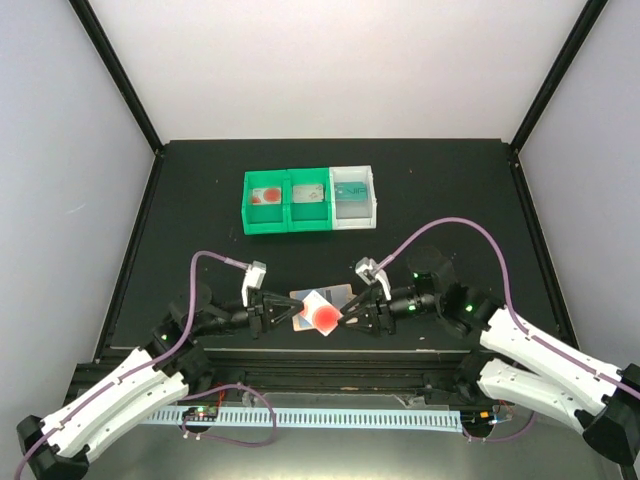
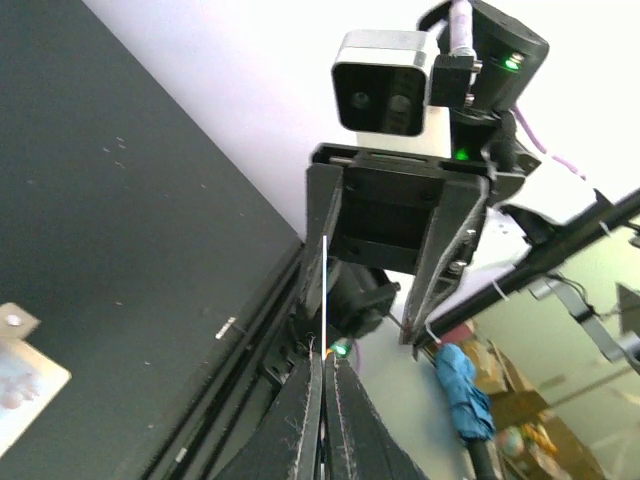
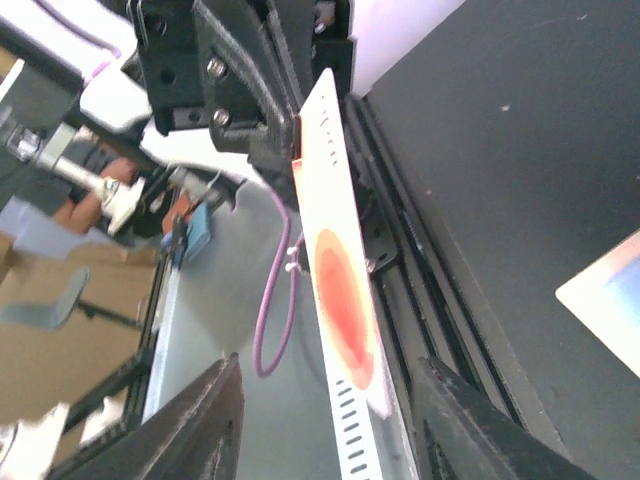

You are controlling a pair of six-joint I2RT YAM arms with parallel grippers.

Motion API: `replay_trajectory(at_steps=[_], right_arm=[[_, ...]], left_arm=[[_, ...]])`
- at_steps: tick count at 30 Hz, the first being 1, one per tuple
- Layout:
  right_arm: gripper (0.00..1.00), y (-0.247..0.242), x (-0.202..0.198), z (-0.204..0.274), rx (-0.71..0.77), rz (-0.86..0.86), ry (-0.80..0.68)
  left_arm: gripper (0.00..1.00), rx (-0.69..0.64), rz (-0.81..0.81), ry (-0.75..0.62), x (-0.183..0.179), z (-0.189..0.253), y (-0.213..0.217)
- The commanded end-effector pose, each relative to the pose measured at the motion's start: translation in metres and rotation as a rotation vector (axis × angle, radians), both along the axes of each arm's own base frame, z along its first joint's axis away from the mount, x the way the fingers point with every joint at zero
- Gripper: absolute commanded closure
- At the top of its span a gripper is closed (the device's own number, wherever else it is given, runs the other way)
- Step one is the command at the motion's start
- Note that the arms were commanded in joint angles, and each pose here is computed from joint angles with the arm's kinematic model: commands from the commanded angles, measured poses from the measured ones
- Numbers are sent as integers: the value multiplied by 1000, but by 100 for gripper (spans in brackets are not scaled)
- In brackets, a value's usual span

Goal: Take the credit cards out of the card holder

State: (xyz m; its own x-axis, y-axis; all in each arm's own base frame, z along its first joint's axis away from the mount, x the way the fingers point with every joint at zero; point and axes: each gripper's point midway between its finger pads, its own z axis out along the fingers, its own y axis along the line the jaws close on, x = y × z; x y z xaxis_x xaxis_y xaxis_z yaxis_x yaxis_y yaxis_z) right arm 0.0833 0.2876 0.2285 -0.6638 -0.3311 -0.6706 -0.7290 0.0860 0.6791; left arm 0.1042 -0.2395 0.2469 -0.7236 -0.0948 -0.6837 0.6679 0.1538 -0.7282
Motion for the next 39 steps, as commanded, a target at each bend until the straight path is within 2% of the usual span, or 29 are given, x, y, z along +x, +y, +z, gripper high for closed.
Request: replay_trajectory(at_steps=[1, 2, 5, 7, 8, 14, 21, 30, 39], right_arm=[[44, -5, 26, 0, -18, -175, -70], [35, -7, 31, -1, -26, -209, -82], [19, -9, 43, -3, -35, -279, -106], [2, -11, 50, -3, -42, -323, -113], [0, -12, 53, -3, -42, -343, -112], [0, -16, 61, 5, 14, -424, -101], [0, -18, 61, -2, 24, -448, -33], [0, -19, 56, 7, 44, -437, -31], [0, -27, 56, 13, 78, -471, -40]], left_arm=[[98, 17, 194, -42, 27, 13, 15], [98, 36, 235, -38, 33, 11, 18], [99, 103, 344, -26, 51, 5, 26], [98, 151, 422, -6, 64, -2, 33], [99, 170, 468, 2, 71, -6, 38], [98, 268, 785, 69, 110, -25, 78], [98, 295, 984, 43, 146, -16, 110], [99, 303, 1229, -8, 208, -2, 143], [99, 279, 1198, 35, 285, -11, 134]])
